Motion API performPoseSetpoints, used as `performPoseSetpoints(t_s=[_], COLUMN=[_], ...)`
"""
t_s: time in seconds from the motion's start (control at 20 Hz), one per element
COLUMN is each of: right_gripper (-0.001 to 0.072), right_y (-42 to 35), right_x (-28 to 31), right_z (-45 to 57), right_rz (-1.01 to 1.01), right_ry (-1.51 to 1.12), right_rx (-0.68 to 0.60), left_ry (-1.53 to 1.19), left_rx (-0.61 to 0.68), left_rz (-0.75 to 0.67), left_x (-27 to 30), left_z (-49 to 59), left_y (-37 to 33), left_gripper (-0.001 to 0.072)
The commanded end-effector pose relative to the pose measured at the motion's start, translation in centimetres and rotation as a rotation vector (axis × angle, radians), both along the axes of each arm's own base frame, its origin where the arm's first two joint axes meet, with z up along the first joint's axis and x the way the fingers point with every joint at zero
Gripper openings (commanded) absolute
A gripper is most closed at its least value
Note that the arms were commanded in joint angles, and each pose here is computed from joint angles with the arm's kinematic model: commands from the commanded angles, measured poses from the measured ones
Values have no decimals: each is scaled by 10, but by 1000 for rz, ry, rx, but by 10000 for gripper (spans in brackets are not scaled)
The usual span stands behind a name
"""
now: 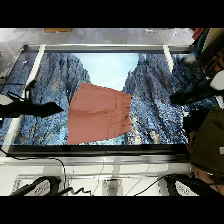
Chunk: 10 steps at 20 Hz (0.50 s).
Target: Fold the clothes and pants, and hang the long-sleeved shirts on hangers.
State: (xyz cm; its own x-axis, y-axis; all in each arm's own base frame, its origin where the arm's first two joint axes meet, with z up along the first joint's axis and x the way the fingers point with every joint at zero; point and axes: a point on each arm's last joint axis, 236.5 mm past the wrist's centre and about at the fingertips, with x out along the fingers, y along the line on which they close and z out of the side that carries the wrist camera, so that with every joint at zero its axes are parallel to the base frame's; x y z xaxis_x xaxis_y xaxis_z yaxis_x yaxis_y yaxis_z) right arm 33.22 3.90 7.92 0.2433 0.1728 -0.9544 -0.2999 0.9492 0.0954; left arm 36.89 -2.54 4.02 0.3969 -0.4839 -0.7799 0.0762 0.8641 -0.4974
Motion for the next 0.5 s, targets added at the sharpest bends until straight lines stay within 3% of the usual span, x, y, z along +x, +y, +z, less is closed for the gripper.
performPoseSetpoints(t_s=[0.0, 0.2, 0.25, 0.3, 0.35, 0.45], right_gripper=[18, 20, 81, 247, 349, 368], right_y=[59, 111, 115, 114, 112, 117], right_x=[-67, -72, -63, -53, -45, -37], right_z=[-76, -125, -134, -142, -148, -155], right_rz=[100, -107, -182, -267, -322, -366], right_ry=[255, 250, 214, 183, 170, 190], right_rx=[293, 547, 569, 575, 571, 593], left_ry=[-167, -404, -405, -393, -369, -291], left_rx=[85, 299, 340, 358, 358, 316], left_rz=[43, -34, -41, -32, -31, -37], left_x=[12, -15, -26, -35, -42, -54], left_z=[55, 122, 126, 122, 111, 75], left_y=[36, 50, 52, 53, 52, 46], left_gripper=[454, 454, 454, 454, 454, 455])
